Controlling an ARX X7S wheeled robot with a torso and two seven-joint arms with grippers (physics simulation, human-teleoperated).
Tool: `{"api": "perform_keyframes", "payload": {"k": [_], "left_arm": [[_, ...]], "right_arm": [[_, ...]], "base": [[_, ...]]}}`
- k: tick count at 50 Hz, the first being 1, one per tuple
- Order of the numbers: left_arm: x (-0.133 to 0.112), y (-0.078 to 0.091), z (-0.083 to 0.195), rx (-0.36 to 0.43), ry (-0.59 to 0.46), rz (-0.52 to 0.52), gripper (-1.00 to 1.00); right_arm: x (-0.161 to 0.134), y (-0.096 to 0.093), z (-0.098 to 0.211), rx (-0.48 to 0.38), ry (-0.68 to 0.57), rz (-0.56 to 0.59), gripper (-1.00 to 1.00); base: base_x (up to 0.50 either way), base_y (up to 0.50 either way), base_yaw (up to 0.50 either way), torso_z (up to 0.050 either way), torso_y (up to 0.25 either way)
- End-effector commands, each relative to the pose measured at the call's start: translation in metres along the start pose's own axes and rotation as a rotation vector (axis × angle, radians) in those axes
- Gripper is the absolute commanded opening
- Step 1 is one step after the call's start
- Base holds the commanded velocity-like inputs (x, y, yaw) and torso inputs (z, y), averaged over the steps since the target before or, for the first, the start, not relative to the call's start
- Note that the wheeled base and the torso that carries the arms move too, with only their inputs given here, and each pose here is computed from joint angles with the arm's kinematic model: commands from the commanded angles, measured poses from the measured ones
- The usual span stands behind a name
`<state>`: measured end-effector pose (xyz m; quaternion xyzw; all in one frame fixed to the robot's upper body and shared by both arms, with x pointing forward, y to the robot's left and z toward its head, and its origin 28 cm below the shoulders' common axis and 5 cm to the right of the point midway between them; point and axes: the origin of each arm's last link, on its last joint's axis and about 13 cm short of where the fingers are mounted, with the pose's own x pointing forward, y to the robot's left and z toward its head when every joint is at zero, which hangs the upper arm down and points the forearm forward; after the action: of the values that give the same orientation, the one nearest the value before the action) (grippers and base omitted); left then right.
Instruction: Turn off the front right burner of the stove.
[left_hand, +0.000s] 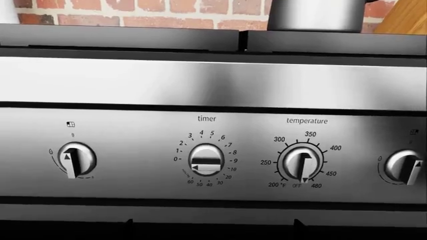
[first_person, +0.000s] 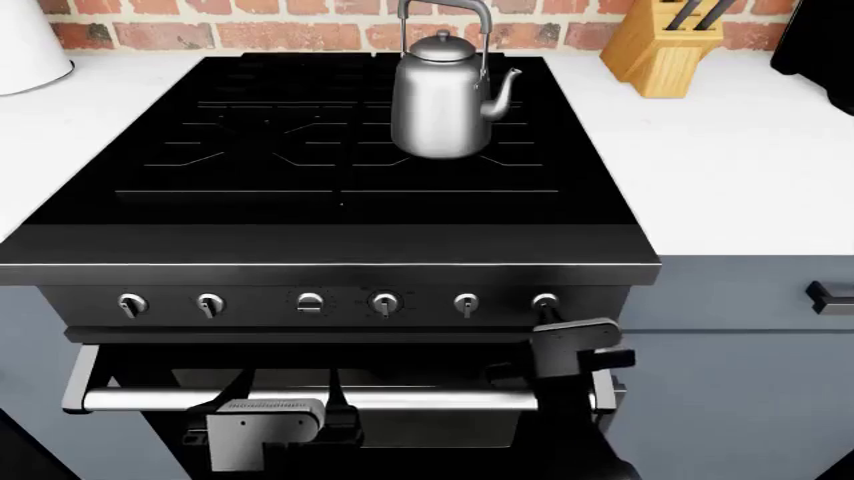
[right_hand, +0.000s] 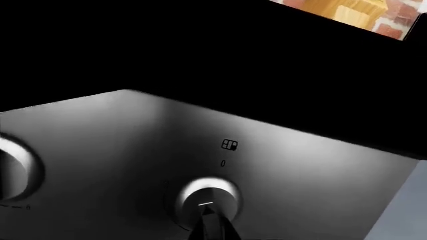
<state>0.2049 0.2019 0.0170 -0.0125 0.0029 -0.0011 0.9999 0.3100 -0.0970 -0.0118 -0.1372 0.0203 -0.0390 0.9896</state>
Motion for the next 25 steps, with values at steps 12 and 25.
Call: {"api": "perform_keyframes", "payload": {"k": [12, 25], "left_arm": [[-0.0004, 0.0001, -0.0001, 0.001, 0.000, -0.002, 1.00], [0.0009, -0.0007, -0.0001, 0.001, 0.000, -0.004, 1.00]], "right_arm": [[0.0299, -0.0100, 0.0285, 0.182, -0.024, 0.032, -1.00], [0.0296, -0.0091, 0.0286, 0.271, -0.024, 0.037, -1.00]], "base": [[0.02, 0.00, 0.01, -0.001, 0.000], [0.02, 0.00, 0.01, -0.001, 0.000]]}}
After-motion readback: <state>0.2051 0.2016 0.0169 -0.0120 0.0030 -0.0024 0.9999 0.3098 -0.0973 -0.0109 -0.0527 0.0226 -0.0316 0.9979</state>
